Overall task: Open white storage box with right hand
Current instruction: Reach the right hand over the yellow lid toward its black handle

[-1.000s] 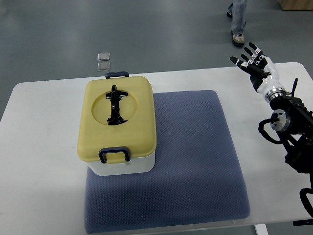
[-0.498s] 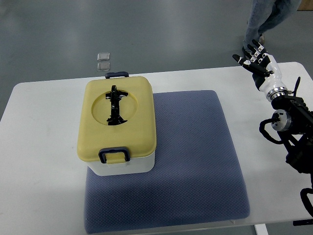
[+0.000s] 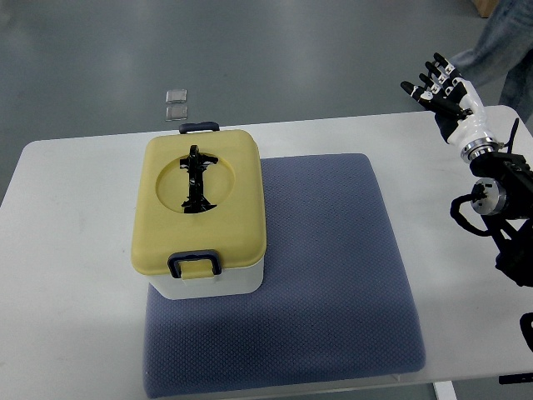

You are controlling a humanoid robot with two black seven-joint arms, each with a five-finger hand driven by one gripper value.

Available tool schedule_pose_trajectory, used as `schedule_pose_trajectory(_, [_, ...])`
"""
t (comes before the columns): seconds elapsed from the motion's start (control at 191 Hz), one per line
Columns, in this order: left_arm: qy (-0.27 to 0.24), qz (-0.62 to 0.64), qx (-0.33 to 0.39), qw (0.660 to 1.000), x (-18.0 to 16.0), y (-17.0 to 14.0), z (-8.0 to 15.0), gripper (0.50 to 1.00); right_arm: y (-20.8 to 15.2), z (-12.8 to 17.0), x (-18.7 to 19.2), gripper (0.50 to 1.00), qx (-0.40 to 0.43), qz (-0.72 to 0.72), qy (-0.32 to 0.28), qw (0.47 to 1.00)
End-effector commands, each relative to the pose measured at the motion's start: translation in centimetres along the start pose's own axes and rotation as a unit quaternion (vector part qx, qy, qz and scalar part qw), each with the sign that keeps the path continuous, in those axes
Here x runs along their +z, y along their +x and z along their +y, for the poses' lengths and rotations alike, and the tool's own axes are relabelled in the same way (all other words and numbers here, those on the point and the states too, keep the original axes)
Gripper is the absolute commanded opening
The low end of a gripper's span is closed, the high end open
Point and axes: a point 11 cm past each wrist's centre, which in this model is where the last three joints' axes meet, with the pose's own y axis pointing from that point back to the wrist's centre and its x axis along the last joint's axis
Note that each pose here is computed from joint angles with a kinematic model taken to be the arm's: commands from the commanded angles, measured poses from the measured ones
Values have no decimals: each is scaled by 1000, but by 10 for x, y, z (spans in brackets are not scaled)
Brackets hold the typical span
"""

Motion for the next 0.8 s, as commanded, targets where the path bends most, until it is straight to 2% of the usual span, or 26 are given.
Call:
schedule_pose_trajectory(0.0, [0, 0, 0, 1000, 0, 0, 0, 1000, -6, -11, -29, 944, -45, 9, 22, 999])
schedule_pose_trajectory(0.183, [0, 0, 0, 1000, 0, 0, 0, 1000, -26, -30, -88, 944, -148, 100, 46, 983])
schedule_pose_trajectory(0.351, [0, 0, 0, 1000, 0, 0, 0, 1000, -67, -35, -131, 944, -265, 189, 70, 943])
schedule_pose_trajectory(0.419, [0, 0, 0, 1000, 0, 0, 0, 1000, -96, -36, -144, 944, -321, 218, 78, 918])
schedule_pose_trajectory(0.597, [0, 0, 0, 1000, 0, 0, 0, 1000, -156, -29, -150, 944, -427, 298, 83, 850])
schedule_pose_trajectory(0.796, [0, 0, 0, 1000, 0, 0, 0, 1000, -200, -15, -141, 944, -501, 391, 93, 766])
